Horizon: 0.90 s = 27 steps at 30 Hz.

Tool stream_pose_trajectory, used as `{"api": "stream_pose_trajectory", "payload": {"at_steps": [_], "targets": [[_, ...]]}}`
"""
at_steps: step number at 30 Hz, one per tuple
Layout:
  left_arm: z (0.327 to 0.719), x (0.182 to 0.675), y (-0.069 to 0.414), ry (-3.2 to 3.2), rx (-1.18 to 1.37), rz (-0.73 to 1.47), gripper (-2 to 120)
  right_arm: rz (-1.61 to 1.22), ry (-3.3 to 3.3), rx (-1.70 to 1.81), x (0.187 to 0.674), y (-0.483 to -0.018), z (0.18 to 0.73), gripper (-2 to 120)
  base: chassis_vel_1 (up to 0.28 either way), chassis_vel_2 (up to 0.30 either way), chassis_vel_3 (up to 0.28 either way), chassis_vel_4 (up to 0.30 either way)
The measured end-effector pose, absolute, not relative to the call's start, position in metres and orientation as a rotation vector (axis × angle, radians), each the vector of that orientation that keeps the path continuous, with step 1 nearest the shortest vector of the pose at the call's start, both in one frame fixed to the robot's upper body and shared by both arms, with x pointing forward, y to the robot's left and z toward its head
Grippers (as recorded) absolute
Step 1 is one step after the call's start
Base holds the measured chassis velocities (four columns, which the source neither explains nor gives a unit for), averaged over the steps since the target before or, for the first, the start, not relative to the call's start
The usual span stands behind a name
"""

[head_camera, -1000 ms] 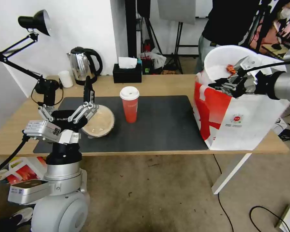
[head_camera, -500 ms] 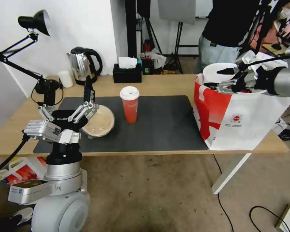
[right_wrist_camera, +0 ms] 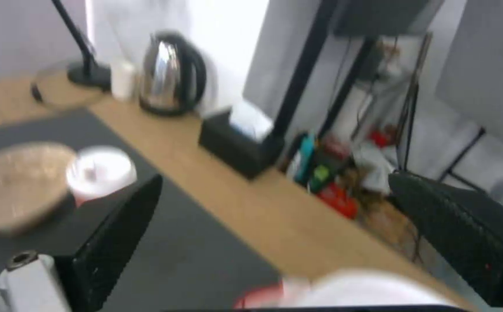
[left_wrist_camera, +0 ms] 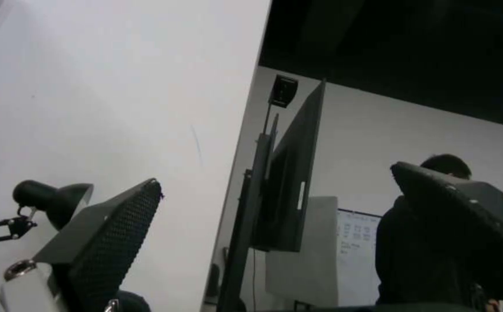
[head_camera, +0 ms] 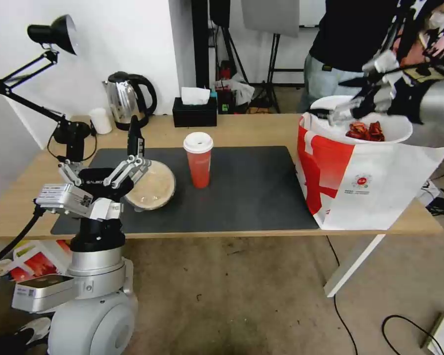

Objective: Pick up the trash from the table and place it into the takeout bag.

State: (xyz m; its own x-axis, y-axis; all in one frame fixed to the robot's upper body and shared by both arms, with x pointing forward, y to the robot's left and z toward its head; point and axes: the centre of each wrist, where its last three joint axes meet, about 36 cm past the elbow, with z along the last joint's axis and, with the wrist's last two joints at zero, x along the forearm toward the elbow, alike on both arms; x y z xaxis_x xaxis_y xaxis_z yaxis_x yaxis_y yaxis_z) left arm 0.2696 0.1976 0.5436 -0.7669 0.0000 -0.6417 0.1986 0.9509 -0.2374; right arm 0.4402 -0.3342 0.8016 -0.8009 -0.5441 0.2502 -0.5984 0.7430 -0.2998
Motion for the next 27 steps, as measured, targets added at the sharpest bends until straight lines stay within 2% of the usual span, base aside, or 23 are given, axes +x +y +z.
{"api": "stream_pose_trajectory", "payload": {"at_steps": [13,27], "targets": [[0.541,0.267,0.199,2.429,0.119,-0.365,100,0.418,-2.896,1.138,0.46,-0.292,0.818,100,0.0,0.0,0.0,0.0],[0.54,0.266,0.2,2.436,0.102,-0.354,100,0.272,-2.825,1.32,0.463,-0.235,0.756,100,0.0,0.0,0.0,0.0]]}}
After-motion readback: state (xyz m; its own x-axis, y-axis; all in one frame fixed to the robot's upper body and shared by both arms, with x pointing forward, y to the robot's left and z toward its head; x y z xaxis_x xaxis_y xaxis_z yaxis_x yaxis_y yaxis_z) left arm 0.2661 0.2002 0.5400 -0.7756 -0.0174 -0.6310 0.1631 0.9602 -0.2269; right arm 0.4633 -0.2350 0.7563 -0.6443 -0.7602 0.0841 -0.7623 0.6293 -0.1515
